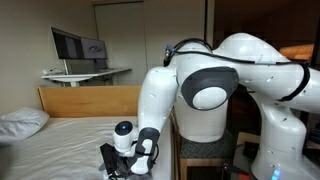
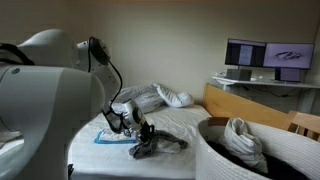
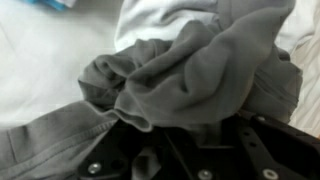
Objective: Put the clothes in the laundry bag
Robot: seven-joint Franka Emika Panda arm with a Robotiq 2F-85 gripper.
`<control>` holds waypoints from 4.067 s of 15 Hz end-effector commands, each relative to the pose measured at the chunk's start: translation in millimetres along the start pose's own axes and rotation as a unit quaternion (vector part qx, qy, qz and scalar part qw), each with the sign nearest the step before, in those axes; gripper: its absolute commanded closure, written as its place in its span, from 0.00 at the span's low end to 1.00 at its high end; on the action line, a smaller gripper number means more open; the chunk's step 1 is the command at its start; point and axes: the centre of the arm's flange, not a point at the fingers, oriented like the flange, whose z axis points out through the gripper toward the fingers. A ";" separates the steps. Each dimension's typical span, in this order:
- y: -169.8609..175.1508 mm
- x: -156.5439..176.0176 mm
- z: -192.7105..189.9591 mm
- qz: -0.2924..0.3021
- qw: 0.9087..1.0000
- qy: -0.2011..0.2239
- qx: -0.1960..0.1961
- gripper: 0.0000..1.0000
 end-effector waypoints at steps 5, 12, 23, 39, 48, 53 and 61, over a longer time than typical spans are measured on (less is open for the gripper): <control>-62.7 19.8 -6.3 0.000 0.997 0.079 -0.022 0.89; -142.5 14.3 -35.0 0.033 0.995 0.085 -0.036 0.89; -281.9 30.4 -91.0 0.098 0.991 0.064 -0.064 0.89; -406.1 103.8 -206.1 0.133 0.982 0.122 -0.064 0.75; -419.1 159.5 -237.4 0.133 0.985 0.101 -0.043 0.90; -429.3 242.1 -263.6 0.131 0.987 0.085 -0.029 0.90; -429.2 373.1 -338.2 0.220 0.972 0.075 0.047 0.90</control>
